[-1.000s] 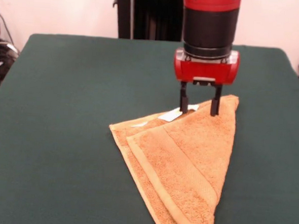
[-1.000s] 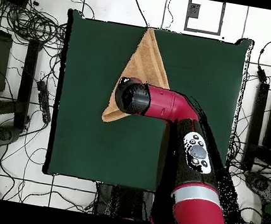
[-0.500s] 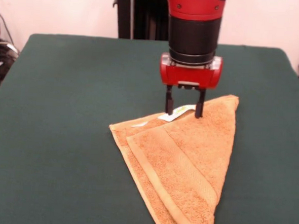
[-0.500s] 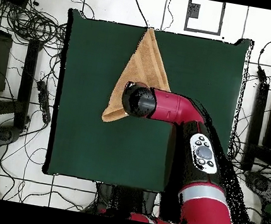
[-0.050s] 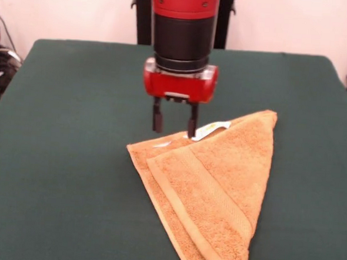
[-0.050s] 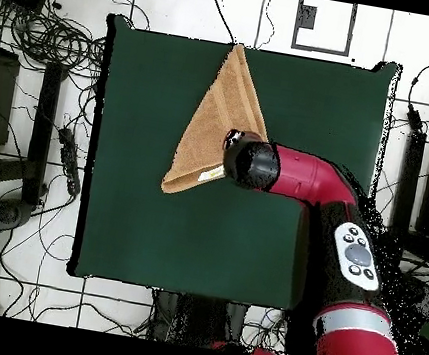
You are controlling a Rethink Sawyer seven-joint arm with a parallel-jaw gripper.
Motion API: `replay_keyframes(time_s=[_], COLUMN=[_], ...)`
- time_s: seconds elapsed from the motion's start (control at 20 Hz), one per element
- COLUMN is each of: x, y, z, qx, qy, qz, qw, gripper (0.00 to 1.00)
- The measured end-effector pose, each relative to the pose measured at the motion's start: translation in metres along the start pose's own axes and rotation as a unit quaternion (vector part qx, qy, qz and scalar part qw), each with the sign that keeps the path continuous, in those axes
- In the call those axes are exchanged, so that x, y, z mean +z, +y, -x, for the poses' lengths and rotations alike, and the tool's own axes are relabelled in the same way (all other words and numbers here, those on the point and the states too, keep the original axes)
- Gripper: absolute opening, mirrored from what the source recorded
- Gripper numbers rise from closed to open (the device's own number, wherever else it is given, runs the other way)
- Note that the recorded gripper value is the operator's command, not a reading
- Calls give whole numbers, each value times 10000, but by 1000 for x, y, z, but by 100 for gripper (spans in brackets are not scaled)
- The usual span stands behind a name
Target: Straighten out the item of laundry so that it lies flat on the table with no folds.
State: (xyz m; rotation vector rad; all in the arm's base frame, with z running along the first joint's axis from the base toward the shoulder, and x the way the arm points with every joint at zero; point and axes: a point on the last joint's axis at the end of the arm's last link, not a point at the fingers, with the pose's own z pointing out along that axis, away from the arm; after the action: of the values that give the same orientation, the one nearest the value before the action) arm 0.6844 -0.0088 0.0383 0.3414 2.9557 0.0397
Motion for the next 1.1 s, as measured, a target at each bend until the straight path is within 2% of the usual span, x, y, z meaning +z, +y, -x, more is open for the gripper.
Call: replay_keyframes(time_s=[0.25,0.4,0.6,0.65,0.9,1.1], x=[1,9,26,38,61,73], y=[-20,-29,-32,-31,-27,-24], z=[12,13,3,-6,-27,-38], qx=[157,231,281,293,299,306], qy=[-76,-42,103,219,463,596], qz=[-21,-15,17,40,97,126], qw=[9998,9997,9996,9993,9984,9977], gripper=[100,100,100,100,100,100])
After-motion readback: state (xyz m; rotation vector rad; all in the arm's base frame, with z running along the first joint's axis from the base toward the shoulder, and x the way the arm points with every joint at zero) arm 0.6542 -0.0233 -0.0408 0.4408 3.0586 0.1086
